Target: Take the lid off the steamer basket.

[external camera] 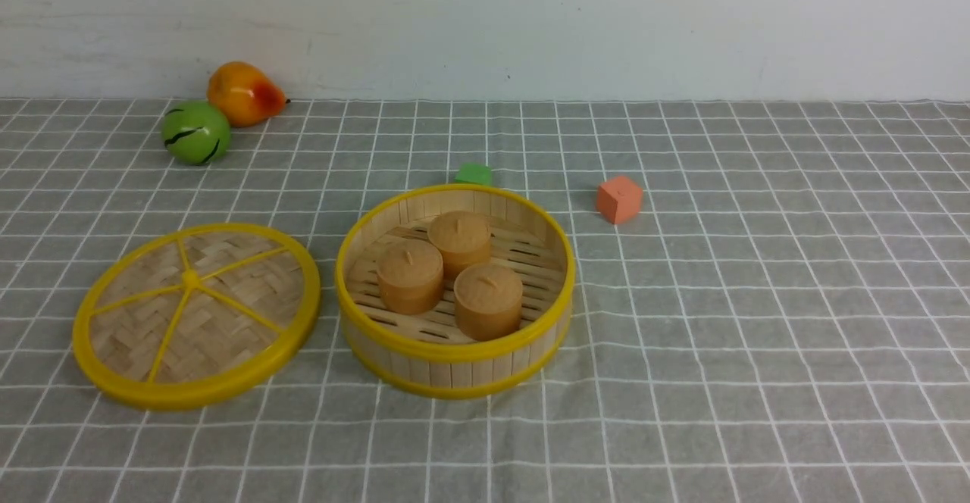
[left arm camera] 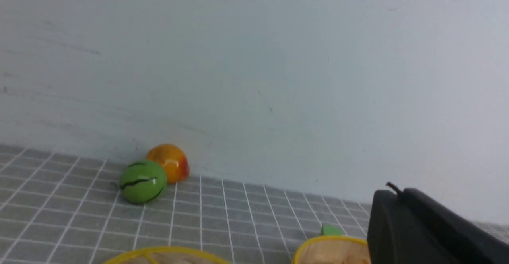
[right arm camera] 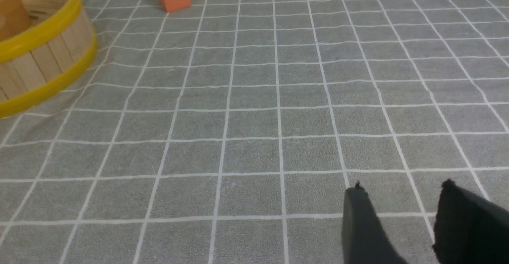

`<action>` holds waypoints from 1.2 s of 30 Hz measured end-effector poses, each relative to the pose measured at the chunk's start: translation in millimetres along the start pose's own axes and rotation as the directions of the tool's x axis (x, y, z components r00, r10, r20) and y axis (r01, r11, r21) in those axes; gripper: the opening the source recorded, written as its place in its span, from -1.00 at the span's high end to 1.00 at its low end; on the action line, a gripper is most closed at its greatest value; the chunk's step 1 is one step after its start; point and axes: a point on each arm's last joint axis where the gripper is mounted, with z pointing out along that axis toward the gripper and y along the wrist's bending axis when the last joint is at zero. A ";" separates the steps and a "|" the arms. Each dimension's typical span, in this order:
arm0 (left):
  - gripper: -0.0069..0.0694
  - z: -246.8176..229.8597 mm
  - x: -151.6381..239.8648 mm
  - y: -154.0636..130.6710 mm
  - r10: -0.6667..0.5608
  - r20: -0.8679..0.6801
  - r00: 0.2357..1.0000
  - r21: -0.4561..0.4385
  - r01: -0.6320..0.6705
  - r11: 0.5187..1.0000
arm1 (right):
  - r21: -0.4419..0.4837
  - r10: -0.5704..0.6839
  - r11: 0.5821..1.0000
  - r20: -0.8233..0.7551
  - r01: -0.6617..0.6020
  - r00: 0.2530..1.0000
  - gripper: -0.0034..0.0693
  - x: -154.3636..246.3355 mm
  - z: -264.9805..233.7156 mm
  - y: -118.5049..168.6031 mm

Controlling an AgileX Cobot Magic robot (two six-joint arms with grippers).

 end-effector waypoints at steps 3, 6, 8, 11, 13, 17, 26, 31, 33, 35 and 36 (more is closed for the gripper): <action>0.85 -0.5 5.7 0.5 -0.012 -0.063 0.998 -0.007 0.012 1.000 | 0.000 0.000 1.000 0.000 0.000 1.000 0.24 0.0 0.0 0.0; 0.85 -1.0 11.4 1.1 -0.021 -0.125 0.992 -0.015 0.020 1.000 | 0.000 0.000 1.000 0.000 0.000 1.000 0.24 0.0 0.0 0.0; 0.85 -1.9 16.7 1.6 -0.025 -0.183 0.983 -0.022 0.021 1.000 | 0.000 0.000 1.000 0.000 0.000 1.000 0.24 0.0 0.0 0.0; 0.85 -2.9 21.3 2.1 -0.027 -0.234 0.972 -0.029 0.021 0.999 | 0.000 0.000 1.000 0.000 0.000 1.000 0.24 0.0 0.0 0.0; 0.85 -3.2 22.6 2.2 -0.028 -0.248 0.968 -0.031 0.021 0.999 | 0.000 0.000 1.000 0.000 0.000 1.000 0.24 0.0 0.0 0.0; 0.85 -4.8 27.3 3.1 -0.015 -0.300 0.954 -0.037 0.004 0.999 | 0.000 0.000 1.000 0.000 0.000 1.000 0.24 0.0 0.0 0.0; 0.85 -27.5 65.4 20.1 0.005 -0.292 0.957 -0.093 -0.033 0.995 | 0.000 0.000 1.000 0.000 0.000 1.000 0.24 0.0 0.0 0.0; 0.85 -35.1 92.4 30.8 -0.053 -0.307 0.950 -0.145 0.009 0.989 | 0.000 0.000 1.000 0.000 0.000 1.000 0.24 0.0 0.0 0.0; 0.85 -37.1 100.0 33.5 -0.079 -0.349 0.934 -0.172 0.019 0.985 | 0.000 0.000 1.000 0.000 0.000 1.000 0.24 0.0 0.0 0.0; 0.85 -38.8 104.0 34.9 -0.083 -0.389 0.917 -0.187 0.009 0.982 | 0.000 0.000 1.000 0.000 0.000 1.000 0.24 0.0 0.0 0.0; 0.85 -39.7 106.3 35.5 -0.063 -0.413 0.909 -0.183 -0.015 0.983 | 0.000 0.000 1.000 0.000 0.000 1.000 0.24 0.0 0.0 0.0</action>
